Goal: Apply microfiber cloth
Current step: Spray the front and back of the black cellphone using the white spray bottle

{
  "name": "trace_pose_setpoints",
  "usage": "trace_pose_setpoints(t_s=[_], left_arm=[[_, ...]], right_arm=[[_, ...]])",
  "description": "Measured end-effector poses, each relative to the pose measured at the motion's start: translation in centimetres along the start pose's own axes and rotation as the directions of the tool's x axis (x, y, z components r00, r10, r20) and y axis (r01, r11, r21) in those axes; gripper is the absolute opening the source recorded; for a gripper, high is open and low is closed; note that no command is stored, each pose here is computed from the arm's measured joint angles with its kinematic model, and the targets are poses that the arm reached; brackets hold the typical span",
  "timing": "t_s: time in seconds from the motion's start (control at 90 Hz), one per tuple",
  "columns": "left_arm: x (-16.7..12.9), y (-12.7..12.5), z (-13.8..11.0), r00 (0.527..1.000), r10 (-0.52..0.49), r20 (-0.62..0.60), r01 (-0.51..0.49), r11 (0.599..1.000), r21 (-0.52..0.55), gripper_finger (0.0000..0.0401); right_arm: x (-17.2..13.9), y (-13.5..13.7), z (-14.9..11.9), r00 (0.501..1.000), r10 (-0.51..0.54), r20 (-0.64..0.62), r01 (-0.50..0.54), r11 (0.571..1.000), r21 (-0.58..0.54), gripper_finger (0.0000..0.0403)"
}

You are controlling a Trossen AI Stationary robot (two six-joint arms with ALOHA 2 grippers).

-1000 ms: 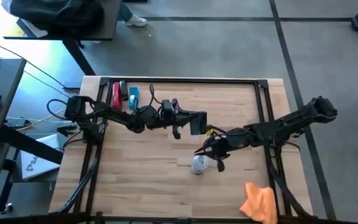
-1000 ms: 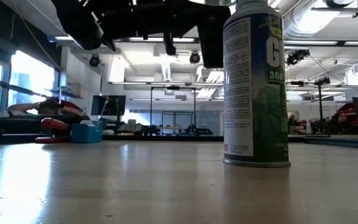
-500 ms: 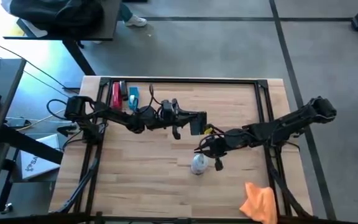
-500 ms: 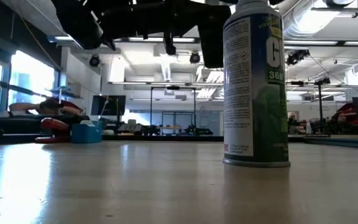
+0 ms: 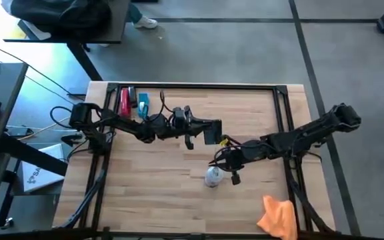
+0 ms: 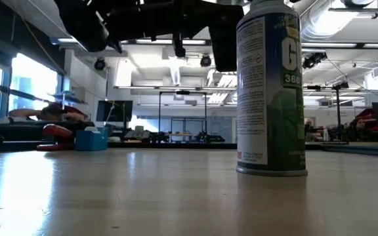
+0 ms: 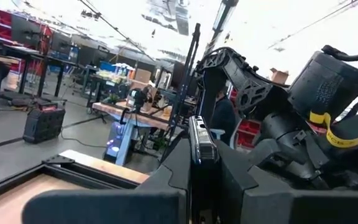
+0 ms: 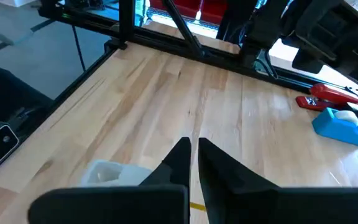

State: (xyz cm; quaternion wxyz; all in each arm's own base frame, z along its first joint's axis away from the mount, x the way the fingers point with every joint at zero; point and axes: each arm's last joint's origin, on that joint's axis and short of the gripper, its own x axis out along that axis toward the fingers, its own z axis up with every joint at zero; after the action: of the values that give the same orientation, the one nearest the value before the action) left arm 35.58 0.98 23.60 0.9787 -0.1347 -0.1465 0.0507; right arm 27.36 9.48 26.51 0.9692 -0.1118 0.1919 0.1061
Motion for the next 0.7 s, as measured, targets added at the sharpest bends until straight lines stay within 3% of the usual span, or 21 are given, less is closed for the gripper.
trace_pose_setpoints(t_s=[0.7], left_arm=[[0.0, -0.1, 0.0, 1.0, 0.013, 0.004, -0.013, 1.0, -0.001, 0.0016]], right_arm=[[1.4, 0.2, -0.5, 0.999, -0.033, -0.014, 0.033, 0.999, 0.021, 0.0]])
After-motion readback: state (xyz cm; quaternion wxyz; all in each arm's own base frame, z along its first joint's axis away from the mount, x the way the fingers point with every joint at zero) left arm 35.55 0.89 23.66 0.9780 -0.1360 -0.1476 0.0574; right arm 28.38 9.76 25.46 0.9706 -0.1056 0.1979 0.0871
